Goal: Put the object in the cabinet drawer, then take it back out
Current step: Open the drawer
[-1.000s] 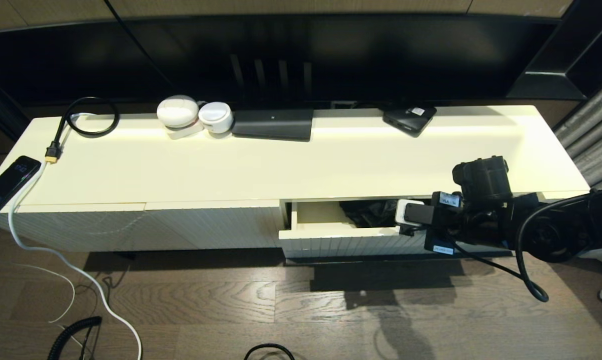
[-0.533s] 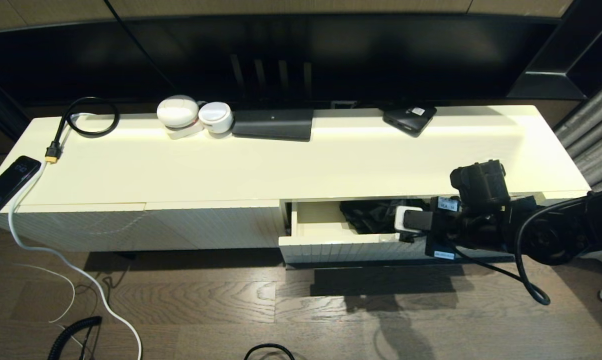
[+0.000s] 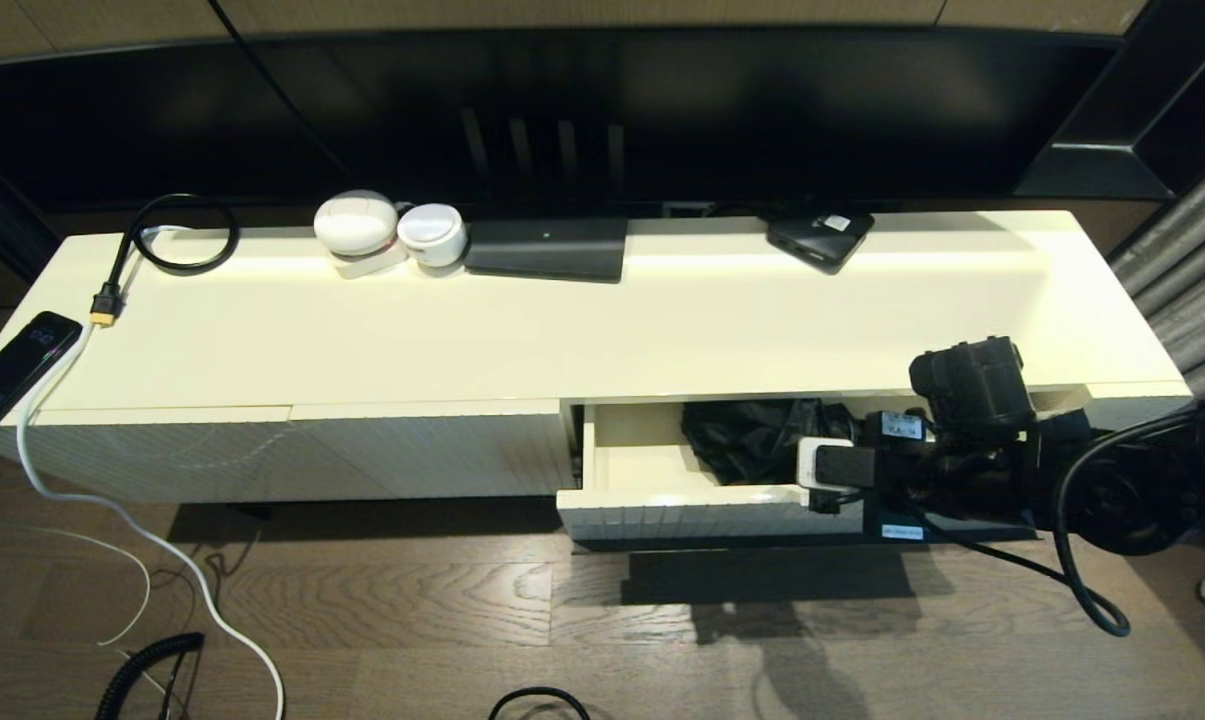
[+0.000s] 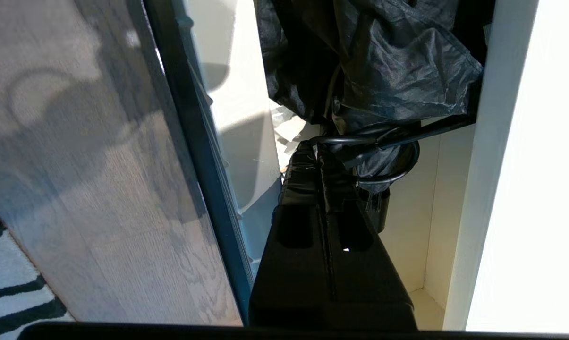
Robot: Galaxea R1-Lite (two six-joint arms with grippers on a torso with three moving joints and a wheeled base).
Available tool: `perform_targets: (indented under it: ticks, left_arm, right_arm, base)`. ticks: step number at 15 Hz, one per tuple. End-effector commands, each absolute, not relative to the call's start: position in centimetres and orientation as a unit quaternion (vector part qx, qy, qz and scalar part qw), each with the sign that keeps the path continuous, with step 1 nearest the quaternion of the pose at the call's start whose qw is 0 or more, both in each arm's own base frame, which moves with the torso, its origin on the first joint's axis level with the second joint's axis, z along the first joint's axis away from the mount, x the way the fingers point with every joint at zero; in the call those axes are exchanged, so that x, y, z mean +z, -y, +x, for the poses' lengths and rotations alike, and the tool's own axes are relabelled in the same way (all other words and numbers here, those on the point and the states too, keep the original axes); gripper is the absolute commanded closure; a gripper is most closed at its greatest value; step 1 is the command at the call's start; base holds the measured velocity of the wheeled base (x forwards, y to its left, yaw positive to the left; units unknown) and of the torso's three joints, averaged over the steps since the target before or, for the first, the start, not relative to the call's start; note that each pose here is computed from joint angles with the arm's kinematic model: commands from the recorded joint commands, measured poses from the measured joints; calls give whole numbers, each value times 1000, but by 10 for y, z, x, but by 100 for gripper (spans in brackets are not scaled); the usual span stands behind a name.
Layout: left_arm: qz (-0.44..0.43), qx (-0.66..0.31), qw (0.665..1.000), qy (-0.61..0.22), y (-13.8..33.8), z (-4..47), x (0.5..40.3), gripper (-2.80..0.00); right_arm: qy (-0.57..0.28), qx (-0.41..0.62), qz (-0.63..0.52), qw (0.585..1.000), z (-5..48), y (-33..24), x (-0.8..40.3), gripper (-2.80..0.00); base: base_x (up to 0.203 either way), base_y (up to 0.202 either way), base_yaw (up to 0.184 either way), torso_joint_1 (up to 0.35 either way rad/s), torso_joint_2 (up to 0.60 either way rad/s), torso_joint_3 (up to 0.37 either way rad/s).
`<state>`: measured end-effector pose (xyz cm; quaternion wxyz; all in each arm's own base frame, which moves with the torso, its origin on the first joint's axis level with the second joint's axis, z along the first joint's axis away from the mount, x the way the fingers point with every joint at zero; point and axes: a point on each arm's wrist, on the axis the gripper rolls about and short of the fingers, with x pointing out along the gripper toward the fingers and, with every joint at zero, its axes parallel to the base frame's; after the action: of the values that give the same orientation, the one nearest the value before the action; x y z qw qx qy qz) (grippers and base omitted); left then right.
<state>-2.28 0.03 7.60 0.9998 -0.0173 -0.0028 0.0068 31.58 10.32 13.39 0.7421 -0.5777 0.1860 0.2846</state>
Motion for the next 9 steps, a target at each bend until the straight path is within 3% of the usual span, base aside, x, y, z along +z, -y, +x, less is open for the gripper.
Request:
perform_targets:
  ticks: [1,9]
  left_arm:
    - [-18,7,1000,3,0,-23,76,0]
    - [-18,7,1000,3,0,-23,76,0]
  right_arm:
    - [-189,288,-580,738,310,-101,133,0]
    - [-206,303,-579,729,291,-97,124,0]
  base:
    - [0,0,0,0,0,0]
    - [0,0,0,0,0,0]
